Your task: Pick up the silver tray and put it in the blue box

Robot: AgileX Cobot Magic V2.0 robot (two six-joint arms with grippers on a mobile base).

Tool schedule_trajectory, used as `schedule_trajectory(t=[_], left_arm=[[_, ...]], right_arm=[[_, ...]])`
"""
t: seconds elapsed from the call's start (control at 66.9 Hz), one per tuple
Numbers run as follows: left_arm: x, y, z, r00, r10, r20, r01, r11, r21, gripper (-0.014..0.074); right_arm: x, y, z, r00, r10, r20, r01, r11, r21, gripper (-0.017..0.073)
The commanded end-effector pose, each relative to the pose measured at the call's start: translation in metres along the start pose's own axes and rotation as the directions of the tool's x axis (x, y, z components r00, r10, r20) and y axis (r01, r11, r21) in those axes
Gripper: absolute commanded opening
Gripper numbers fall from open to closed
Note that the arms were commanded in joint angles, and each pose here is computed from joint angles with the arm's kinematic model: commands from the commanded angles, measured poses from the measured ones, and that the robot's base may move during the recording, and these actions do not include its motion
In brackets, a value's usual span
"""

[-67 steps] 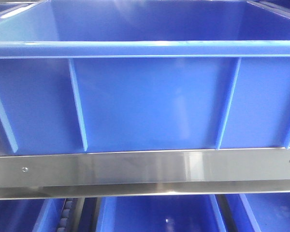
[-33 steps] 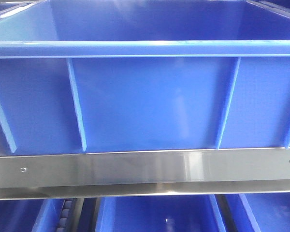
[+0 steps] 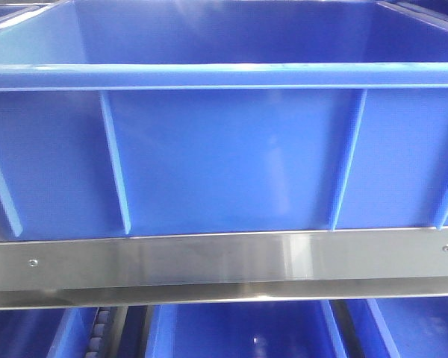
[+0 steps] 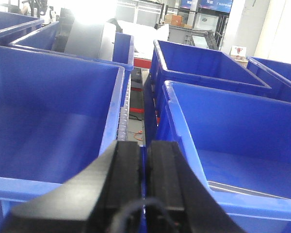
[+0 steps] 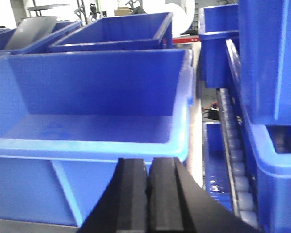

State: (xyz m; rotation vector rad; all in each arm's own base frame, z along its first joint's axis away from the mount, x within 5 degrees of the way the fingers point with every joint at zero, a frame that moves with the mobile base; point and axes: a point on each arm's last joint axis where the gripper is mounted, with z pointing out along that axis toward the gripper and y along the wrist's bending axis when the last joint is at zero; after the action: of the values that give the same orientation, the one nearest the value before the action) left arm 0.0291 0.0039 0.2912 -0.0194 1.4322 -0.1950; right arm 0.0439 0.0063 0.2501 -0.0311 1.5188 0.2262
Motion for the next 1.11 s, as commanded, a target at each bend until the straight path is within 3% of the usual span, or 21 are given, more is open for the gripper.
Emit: schedule_trajectory(t=[0.0,0.179,0.299,1.092], left_arm=[[-0.017,-0.004,-0.005,0.993,0.003,0.116,-0.008,0.999,0.041,0.0014],[-0.017,-0.004,-0.005,0.993,0.003,0.116,-0.008,0.999,0.041,0.0014],[-0.017,-0.004,-0.005,0.993,0.003,0.118,-0.008,0.999,0.042,0.0014],[-0.017,-0.004,-0.005,0.993,0.003,0.120,-0.008,0.999,0.043,0.0014]], right_arm=[[-0.007,0.000,-0.002,0.988,-0.015,0.152,0.011,1.000,0.028,0.0050],[0.025,-0.007,0.005,0.966,-0.144,0.216,0.123,0.987,0.104,0.0050],[0.028,-0.008,0.006,0.964,-0.211,0.162,0.194,0.974,0.119,0.0050],[0.025,-0.007,0.005,0.959,-0.207,0.195,0.186,0.975,0.119,0.0050]])
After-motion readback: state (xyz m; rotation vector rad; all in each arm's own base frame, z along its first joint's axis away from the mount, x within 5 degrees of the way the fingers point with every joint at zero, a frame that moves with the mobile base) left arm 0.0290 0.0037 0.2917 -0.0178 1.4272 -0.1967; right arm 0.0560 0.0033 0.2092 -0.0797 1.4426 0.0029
